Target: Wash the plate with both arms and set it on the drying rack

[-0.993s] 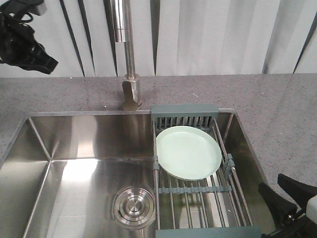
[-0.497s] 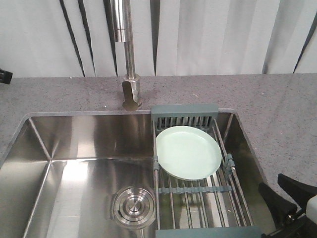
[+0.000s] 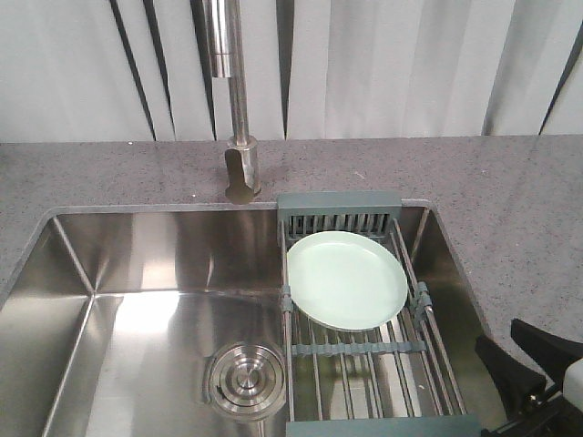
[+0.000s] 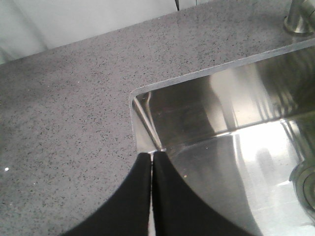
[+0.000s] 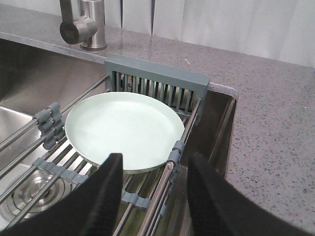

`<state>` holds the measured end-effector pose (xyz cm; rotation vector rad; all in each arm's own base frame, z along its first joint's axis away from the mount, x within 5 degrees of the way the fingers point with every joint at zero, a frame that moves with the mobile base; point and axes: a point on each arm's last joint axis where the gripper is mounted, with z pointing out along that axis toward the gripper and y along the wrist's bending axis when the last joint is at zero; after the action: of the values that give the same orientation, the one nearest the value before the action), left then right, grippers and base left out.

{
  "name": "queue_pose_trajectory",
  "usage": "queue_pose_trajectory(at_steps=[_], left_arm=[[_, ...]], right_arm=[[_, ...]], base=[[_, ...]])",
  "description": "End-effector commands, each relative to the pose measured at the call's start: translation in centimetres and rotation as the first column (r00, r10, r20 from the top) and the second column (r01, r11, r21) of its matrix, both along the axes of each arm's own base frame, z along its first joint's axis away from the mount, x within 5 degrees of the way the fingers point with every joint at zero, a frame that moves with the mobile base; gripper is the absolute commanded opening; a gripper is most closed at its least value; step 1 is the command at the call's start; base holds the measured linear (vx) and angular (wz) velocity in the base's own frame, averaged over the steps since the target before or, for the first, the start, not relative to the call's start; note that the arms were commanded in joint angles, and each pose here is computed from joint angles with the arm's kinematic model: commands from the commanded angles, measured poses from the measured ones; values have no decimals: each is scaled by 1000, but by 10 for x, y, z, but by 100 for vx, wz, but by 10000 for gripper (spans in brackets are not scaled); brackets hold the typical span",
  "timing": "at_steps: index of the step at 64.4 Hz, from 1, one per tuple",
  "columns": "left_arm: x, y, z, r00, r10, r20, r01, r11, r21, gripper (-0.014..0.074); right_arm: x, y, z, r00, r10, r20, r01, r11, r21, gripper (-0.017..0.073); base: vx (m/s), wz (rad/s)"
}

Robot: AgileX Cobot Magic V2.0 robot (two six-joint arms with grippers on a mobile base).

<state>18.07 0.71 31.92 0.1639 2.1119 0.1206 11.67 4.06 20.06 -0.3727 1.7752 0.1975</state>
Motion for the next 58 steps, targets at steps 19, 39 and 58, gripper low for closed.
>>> queue_pose_trajectory(at_steps=[19, 39, 58], left_arm=[[-60, -4, -25, 962, 37, 272, -16, 997, -82, -6], [-92, -8, -31, 927, 61, 370, 2, 986, -167, -2], [-95, -8, -28, 915, 66, 398, 5, 985, -174, -2]], right_arm=[[4, 2, 15, 996, 6, 92, -9, 1000, 25, 308], [4, 2, 15, 996, 6, 92, -9, 1000, 25, 308], [4, 2, 15, 996, 6, 92, -9, 1000, 25, 308]], base=[[0, 0], [0, 0], [0, 0]])
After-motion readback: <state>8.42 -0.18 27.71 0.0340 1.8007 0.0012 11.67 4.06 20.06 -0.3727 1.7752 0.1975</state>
